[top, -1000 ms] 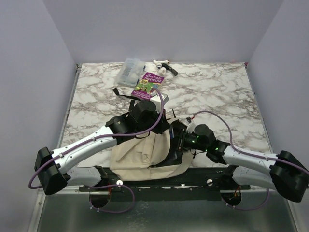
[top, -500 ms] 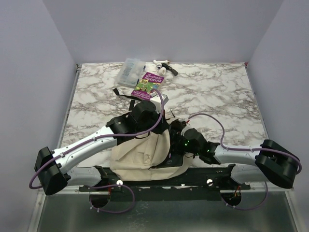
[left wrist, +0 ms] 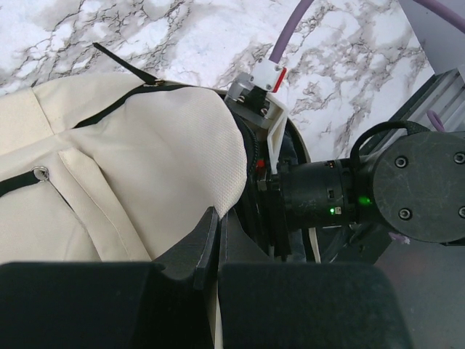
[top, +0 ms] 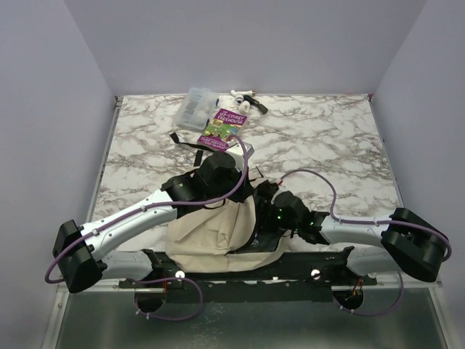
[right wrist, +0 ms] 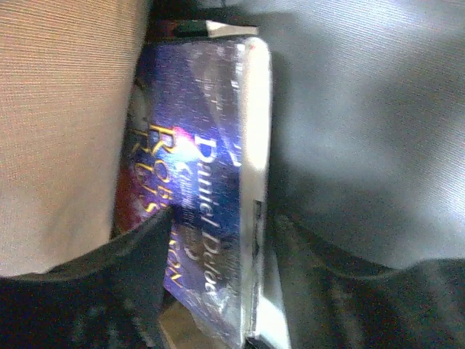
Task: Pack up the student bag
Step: Place the book in the student bag.
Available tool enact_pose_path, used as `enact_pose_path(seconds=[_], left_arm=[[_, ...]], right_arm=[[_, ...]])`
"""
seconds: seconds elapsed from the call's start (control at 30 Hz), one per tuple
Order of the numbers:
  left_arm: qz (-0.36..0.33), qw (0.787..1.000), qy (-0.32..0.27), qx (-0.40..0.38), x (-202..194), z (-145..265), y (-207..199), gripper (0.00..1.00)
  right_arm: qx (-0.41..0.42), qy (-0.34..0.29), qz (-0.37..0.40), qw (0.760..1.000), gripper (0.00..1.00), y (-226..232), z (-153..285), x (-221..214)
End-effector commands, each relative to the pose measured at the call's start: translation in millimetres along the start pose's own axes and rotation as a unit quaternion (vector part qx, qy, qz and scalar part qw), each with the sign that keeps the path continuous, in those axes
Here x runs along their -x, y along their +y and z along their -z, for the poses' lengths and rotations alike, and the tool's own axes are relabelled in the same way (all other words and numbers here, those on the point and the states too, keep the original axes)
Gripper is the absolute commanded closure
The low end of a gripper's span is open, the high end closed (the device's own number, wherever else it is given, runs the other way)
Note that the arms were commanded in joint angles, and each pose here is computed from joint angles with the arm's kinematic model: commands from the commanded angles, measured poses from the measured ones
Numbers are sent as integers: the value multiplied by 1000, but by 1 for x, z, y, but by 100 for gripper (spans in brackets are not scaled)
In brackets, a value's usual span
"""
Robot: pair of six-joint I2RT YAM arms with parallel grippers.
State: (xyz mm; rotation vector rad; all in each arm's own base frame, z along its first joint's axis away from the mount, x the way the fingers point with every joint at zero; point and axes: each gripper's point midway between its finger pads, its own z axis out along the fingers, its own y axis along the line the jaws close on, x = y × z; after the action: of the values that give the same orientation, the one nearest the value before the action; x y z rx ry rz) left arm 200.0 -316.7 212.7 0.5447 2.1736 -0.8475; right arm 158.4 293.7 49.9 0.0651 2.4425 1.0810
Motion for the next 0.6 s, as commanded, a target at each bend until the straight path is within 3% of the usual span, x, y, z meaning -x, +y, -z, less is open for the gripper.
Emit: enact_pose_path(seconds=[0.0,0.13,0.23,0.3,0.4,0.57], left_arm=[[1,1000,-6,1,3,-4,1,100],[6,1000,1,-3,0,-6,0,100],[8,1000,5,-1,-4,-8,1,100],[8,1000,8,-1,-6,-9,2,100],[10,1000,10,0,-7,-10,3,100],[25,999,19,6,-13,-15,6,100]], right_arm=[[51,27,14,998,53,33,-16,-6],[107,26,6,994,53,60,-17,-1],[33,0,23,999,28,33,-12,8],[-16,-13,31,999,20,12,2,17],[-68,-39,22,997,18,-16,30,28],[-108,-107,41,988,18,-19,81,57]])
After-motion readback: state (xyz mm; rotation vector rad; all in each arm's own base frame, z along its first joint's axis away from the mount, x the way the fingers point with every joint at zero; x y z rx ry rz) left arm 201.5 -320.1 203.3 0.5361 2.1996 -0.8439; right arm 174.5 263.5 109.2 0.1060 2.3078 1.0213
